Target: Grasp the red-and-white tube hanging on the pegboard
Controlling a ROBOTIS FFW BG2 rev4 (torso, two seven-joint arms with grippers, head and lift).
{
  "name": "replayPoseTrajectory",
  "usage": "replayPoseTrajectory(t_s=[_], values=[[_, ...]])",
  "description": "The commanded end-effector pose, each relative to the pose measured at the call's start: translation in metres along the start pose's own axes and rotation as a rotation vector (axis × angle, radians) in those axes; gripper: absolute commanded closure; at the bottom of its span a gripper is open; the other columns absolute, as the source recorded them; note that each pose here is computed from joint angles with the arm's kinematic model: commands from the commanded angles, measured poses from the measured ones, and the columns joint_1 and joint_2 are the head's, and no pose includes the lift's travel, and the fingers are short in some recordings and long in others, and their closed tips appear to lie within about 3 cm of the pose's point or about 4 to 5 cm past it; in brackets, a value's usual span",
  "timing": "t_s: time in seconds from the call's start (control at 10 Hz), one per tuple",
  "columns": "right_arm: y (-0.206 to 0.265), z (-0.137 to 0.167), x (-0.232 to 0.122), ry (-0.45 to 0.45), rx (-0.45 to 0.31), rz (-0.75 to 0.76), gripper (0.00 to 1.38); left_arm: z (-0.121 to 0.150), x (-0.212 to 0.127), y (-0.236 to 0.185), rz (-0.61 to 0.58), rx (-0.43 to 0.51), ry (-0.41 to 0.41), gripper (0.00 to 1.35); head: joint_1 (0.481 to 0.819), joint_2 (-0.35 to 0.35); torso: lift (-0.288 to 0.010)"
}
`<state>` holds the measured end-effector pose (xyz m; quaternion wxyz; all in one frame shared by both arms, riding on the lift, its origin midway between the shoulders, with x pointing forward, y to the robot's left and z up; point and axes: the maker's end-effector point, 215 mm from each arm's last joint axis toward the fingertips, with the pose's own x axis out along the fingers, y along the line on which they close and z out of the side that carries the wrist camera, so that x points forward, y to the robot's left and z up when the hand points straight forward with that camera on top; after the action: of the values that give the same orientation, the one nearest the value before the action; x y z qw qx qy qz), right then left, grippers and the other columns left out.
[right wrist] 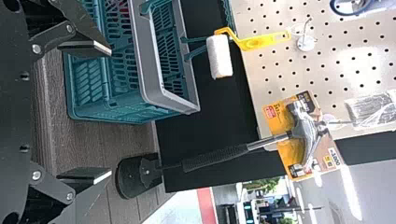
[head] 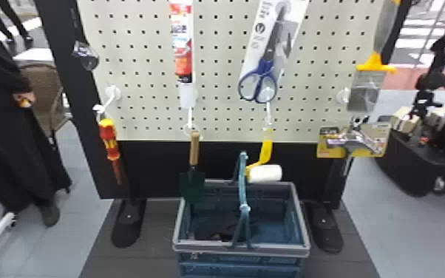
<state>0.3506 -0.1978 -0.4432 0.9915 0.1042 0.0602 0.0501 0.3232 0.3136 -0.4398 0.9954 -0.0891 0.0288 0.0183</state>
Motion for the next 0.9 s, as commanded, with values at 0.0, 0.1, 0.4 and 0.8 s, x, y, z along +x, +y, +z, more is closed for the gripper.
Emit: replayPoseTrajectory(t_s=[0.0,0.1,0.4,0.8], values=[[0.000,-0.001,0.000,0.001,0.000,0.000,0.37,0.000,0.000,0.000,0.002,-0.003,0.000,0.28,0.549,0.000,-0.100],[0.000,-0.001,0.000,0.001,0.000,0.000,0.37,0.000,0.000,-0.001,0.001,-0.004,-0.002,0.28,0.549,0.000,-0.100],[0.000,-0.001,0.000,0.001,0.000,0.000,0.37,0.001,0.003,-0.005,-0.005,-0.008,-0.005,0.28,0.549,0.000,-0.100],[0.000,-0.001,-0.001,0.003,0.000,-0.001,0.37,0.052,0.049,-0.054,-0.122,-0.037,-0.001,0.28,0.549,0.000,-0.100]])
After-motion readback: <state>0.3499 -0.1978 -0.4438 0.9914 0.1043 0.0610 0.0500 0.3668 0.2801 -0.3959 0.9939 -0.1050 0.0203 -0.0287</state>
